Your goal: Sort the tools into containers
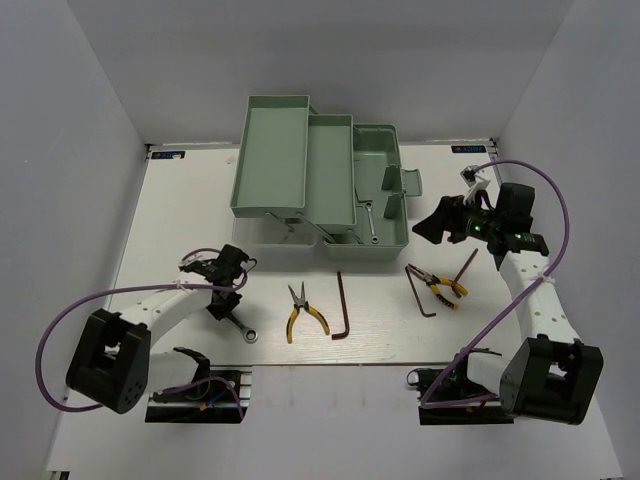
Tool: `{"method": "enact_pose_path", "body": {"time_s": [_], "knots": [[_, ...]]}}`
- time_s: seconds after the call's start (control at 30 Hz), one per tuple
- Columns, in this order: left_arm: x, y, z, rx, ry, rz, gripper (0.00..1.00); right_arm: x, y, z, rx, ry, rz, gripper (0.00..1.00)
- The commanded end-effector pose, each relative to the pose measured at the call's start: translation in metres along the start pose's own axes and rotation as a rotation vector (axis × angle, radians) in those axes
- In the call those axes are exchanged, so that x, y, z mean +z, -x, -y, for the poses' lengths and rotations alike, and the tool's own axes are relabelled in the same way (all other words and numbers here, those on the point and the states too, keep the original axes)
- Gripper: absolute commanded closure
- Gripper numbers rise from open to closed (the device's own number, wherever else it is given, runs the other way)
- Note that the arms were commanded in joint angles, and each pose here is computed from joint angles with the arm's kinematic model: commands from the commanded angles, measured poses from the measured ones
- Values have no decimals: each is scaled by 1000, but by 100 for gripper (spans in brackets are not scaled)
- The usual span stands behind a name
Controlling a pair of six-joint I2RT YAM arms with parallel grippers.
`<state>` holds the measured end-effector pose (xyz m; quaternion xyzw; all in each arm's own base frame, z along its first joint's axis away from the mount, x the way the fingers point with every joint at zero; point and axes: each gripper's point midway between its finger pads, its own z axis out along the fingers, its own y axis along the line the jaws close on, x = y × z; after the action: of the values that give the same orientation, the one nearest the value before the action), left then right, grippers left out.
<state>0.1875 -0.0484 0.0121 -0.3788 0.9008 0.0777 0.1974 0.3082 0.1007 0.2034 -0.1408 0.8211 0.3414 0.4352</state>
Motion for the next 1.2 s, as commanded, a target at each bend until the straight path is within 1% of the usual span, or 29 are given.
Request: {"method": "enact_pose_path", "body": {"time_s": [0.0,0.07,0.13,0.17,0.2,0.23,0.3,0.33,0.37,0.5,0.53,0.6,0.63,0.73,0.77,0.93,1.03,1.1,1.17], "knots": [[-15,-12,2,101,-80,-56,100,-3,4,-7,-15,53,20,9],[-30,-3,5,121,-128,-32,100,-2,2,-5,-2,51,16,9],[-52,8,15,160,-224,8,100,-2,2,-1,-6,32,19,9],[-59,12,16,174,-248,23,100,-2,1,-1,-9,32,18,9],[-69,16,19,207,-278,30,100,-3,1,1,-3,26,17,9],[-76,19,22,222,-309,39,100,-3,-1,4,-40,17,16,9],[-90,19,27,263,-368,28,100,-5,2,5,-53,10,24,9],[-97,18,30,311,-402,34,100,-6,3,6,-55,4,31,9],[-99,13,31,334,-422,10,100,-6,4,6,-52,2,38,9],[-118,12,38,406,-515,2,100,-8,6,5,-46,1,50,9],[-130,9,47,457,-598,-7,100,-8,6,6,-46,-2,52,9],[-141,7,53,495,-653,-17,100,-9,6,7,-39,-7,52,9],[-152,3,55,551,-699,-32,100,-9,8,7,-44,-7,57,9],[-170,-4,57,627,-781,-55,100,-9,7,9,-42,-13,57,9],[-177,-3,59,674,-817,-43,100,-9,7,10,-43,-14,61,9],[-201,-22,60,803,-973,-115,100,-11,9,11,-46,-21,68,9],[-216,-32,61,849,-1054,-156,100,-11,8,10,-17,-21,67,9],[-231,-33,66,876,-1132,-147,100,-11,9,10,-22,-23,71,9],[-242,-31,71,892,-1175,-141,100,-11,8,10,-20,-22,69,9]]}}
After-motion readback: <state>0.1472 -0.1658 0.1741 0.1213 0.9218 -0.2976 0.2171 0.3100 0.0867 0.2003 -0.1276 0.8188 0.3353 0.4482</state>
